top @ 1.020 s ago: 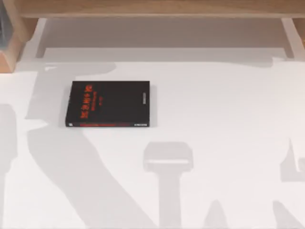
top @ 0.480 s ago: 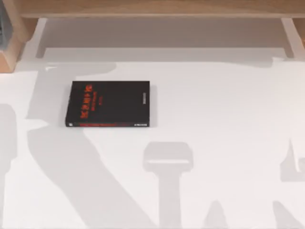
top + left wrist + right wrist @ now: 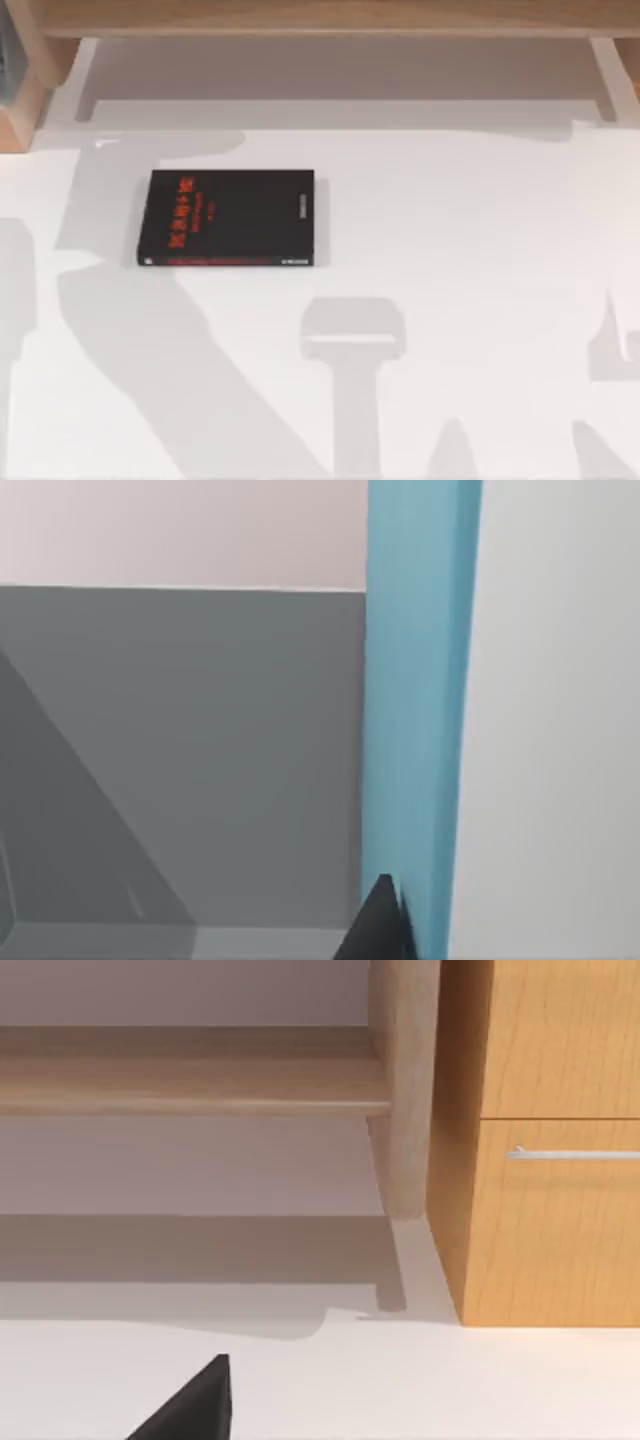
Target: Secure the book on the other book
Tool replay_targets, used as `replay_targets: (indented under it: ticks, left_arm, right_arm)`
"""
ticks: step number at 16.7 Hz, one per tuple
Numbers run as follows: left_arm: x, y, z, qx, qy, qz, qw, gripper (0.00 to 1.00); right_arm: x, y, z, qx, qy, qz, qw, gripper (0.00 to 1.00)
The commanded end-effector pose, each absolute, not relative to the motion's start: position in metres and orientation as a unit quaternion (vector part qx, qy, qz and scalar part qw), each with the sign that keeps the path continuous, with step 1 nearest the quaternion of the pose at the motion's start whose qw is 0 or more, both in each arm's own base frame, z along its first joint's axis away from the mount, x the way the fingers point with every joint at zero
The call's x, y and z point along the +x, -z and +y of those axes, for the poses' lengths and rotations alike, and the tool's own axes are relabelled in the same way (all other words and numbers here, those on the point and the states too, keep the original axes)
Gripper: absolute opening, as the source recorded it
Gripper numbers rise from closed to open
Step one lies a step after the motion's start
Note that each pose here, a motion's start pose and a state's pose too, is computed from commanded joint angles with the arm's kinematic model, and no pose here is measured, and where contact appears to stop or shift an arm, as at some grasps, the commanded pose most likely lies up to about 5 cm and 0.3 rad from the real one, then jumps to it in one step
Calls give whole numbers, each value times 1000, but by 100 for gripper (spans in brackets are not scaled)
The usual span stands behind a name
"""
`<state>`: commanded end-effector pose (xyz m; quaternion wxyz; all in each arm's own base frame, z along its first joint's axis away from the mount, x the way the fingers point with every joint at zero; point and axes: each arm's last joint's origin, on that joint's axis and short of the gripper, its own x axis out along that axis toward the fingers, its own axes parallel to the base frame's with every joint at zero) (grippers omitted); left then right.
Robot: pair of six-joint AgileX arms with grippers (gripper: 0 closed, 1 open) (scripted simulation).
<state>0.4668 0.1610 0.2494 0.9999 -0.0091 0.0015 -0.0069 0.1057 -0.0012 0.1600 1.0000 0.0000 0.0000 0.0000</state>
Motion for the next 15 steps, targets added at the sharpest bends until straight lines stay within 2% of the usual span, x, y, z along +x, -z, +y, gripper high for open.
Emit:
replay_targets:
  ticks: [10,12,15]
  left_arm:
    - [453,-264,157,8,9,-7,1000,0]
    - [440,-281,147,48,11,-34,998,0]
    - [408,-333,118,143,8,-120,982,0]
  right_arm:
    - [106,-160,-1,0,0,0,1000,100]
    - [106,-160,-1,0,0,0,1000,100]
    - [106,-160,-1,0,0,0,1000,100]
